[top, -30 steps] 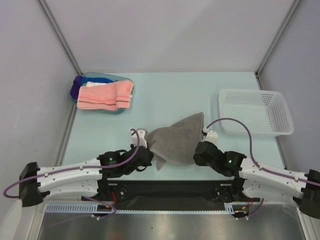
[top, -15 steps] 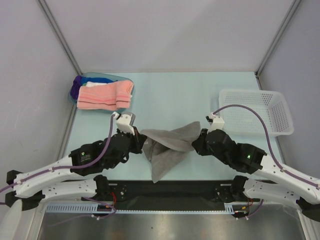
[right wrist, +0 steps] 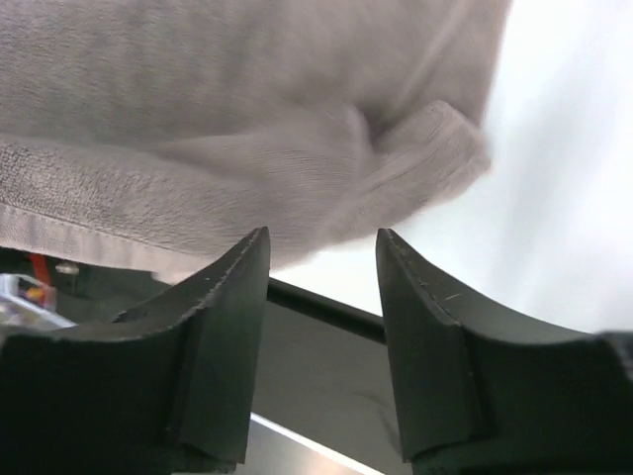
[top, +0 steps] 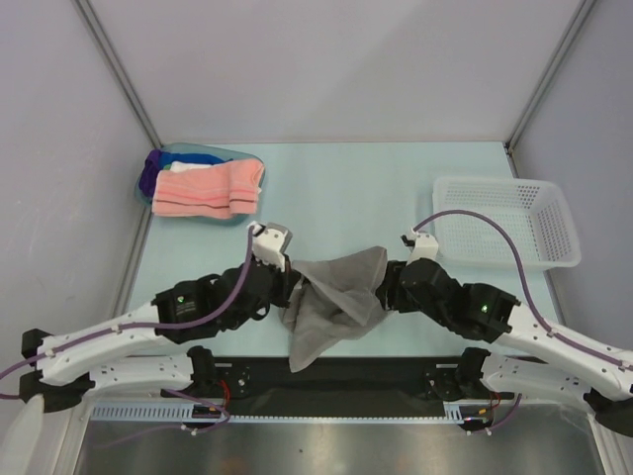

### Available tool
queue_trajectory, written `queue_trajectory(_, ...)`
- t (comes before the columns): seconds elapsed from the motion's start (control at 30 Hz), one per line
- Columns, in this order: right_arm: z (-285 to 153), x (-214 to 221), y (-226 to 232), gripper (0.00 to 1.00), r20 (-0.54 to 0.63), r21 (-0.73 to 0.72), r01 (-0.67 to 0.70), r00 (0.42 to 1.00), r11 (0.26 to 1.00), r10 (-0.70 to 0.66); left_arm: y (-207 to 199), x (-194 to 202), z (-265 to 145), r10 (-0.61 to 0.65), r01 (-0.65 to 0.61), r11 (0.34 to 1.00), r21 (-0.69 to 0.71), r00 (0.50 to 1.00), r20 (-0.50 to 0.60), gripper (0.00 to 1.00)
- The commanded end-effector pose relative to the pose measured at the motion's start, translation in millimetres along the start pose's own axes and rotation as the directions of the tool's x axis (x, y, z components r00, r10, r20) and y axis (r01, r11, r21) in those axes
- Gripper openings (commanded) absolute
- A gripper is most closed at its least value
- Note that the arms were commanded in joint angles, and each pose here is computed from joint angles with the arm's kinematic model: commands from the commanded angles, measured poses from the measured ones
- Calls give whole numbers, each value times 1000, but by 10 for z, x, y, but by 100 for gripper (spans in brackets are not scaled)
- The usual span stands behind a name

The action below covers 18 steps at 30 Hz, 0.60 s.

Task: Fold and stack the towels
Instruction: Flatten out the crumpled towel

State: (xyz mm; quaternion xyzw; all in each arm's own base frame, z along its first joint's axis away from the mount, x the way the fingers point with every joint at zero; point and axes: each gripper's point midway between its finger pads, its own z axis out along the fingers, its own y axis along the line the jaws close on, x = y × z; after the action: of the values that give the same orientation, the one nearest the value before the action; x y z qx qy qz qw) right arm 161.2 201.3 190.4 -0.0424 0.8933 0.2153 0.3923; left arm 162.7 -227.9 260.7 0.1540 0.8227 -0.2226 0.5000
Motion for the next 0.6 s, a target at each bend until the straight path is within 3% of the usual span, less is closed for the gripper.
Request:
queue_trajectory(0.0,69,235,-134,53,-43,31,-18,999,999,19,-55,235,106,4,-3,1000,28,999,-47,0)
queue_trajectory(0.23,195,697,-213,53,-120,22,-49,991,999,51,-46,379,206,19,-19,1000,3,996,-87,0)
queue_trajectory(0.57,459,615,262,59,-19,-72,-123,992,990,122,6,492,234,7,-9,1000,-21,994,-107,0)
